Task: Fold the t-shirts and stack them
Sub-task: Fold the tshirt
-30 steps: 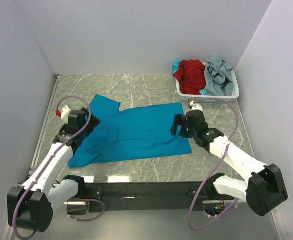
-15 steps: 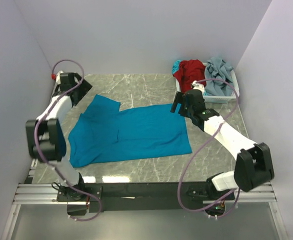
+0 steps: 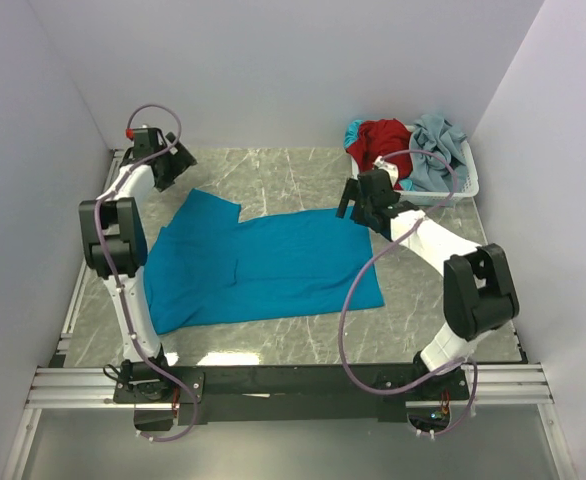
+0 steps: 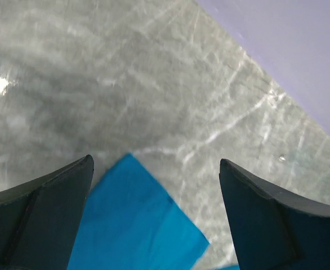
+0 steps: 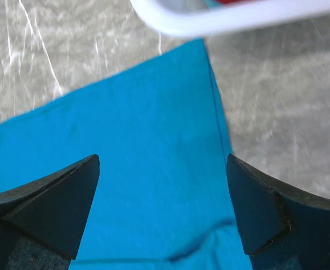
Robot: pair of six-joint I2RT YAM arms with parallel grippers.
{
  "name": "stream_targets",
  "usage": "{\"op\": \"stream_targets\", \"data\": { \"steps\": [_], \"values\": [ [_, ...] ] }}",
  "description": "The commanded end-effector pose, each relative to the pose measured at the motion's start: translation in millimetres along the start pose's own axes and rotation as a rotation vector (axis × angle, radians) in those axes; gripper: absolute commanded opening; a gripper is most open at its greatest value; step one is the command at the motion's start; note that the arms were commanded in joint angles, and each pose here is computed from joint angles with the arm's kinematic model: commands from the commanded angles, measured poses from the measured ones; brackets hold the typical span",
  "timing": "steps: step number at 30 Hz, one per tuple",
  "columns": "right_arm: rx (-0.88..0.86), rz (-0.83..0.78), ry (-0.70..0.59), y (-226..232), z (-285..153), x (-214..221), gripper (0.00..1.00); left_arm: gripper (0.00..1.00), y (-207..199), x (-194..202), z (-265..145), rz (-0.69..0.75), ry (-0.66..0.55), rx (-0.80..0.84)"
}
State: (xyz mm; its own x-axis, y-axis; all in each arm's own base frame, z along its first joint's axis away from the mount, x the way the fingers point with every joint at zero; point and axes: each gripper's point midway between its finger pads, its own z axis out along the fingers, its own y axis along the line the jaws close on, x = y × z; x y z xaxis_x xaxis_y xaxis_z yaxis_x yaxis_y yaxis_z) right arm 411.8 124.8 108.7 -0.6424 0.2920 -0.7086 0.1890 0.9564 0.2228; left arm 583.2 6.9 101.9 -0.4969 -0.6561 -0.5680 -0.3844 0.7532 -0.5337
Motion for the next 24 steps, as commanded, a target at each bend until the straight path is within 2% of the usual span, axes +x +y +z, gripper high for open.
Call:
{"op": "stream_targets", "data": {
  "steps": [1,4,9,16,20,21,23,24],
  "values": [
    [0.007,0.039,-0.094,9.5,9.7,-34.1,0.99,0.99,0.8,5.9,13.5,0.082,0.027,-0.050],
    [0.038,0.039,-0.089,9.0,21.7,-35.8,0.99,0.99,-3.1,11.9,20.4,0.164,0.021,-0.096],
    [0.063,0.028,-0.068,7.1,33.2,-30.9,0.99,0.99,12.8,8.7,23.4,0.244,-0.009,-0.228],
    [0.089,0.022,-0.064,-0.3,35.5,-25.3,0.98,0.99,17.2,37.0,39.0,0.345,0.058,-0.298],
    [0.094,0.017,-0.058,-2.3,35.2,-21.7,0.98,0.91,15.0,42.5,45.6,0.367,0.064,-0.300],
    [0.097,0.017,-0.057,-3.3,35.1,-20.4,0.98,0.84,14.7,42.6,46.3,0.367,0.067,-0.299],
    [0.106,0.016,-0.059,-5.2,35.2,-20.3,0.98,0.77,18.7,45.7,46.0,0.370,0.074,-0.320],
    [0.107,0.015,-0.060,-5.7,34.9,-20.3,0.98,0.67,21.6,47.7,45.4,0.371,0.081,-0.330]
  ]
}}
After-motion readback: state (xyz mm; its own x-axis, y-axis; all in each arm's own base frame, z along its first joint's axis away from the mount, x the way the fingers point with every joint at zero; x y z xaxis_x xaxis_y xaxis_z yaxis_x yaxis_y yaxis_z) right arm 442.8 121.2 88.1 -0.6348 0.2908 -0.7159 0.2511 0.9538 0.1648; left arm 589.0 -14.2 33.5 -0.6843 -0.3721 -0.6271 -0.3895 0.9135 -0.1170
